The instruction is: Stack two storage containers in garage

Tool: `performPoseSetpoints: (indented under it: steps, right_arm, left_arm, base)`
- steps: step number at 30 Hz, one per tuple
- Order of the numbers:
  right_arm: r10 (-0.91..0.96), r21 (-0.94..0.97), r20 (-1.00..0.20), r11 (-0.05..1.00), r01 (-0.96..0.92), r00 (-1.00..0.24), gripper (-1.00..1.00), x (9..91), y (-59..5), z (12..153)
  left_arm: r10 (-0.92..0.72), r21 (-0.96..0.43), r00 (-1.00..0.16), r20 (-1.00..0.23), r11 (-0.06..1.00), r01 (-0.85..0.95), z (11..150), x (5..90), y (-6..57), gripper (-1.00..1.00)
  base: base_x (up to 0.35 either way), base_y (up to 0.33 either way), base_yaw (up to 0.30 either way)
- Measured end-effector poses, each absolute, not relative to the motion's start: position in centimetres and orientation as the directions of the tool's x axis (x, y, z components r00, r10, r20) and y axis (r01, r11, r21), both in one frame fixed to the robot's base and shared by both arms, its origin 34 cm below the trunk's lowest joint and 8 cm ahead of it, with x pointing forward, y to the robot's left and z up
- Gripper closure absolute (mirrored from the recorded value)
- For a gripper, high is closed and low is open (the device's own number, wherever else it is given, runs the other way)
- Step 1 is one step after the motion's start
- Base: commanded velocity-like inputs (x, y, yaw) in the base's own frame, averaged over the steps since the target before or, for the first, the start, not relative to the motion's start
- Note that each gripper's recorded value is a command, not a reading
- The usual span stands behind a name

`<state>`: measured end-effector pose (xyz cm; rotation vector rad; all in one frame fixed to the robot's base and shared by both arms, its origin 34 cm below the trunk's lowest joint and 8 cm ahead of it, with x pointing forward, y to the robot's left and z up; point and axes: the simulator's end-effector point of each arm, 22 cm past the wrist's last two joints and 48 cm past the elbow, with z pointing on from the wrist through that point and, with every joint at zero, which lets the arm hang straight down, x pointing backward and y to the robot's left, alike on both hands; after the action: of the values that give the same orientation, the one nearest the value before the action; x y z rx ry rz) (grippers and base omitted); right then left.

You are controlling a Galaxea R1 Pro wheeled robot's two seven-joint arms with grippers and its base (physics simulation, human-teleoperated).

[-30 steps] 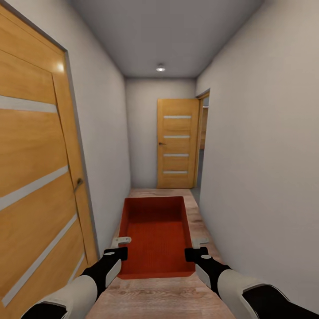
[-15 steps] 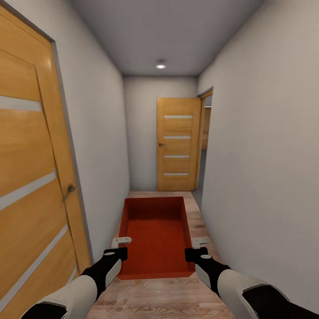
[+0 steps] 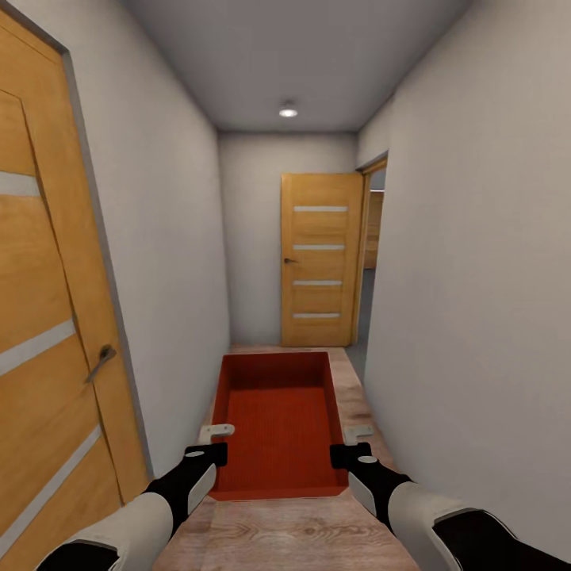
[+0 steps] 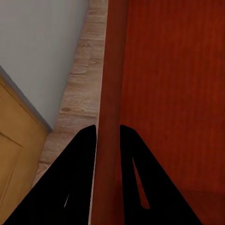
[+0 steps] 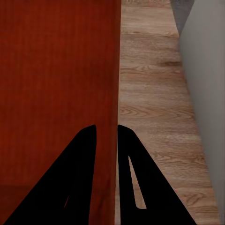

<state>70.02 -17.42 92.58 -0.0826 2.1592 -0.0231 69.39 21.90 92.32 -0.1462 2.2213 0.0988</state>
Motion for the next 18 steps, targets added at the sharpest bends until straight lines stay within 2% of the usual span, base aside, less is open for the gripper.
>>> performPoseSetpoints:
  steps: [18]
  right_arm:
    - [-0.068,-0.048,-0.829,0.998,-0.051,-0.554,1.00,70.02,-17.50,92.57]
  left_arm:
    - [-0.070,0.020,-0.604,-0.794,0.990,-0.141,92.32,69.37,21.81,1.00]
  base:
    - [0.323,0.000,0.000]
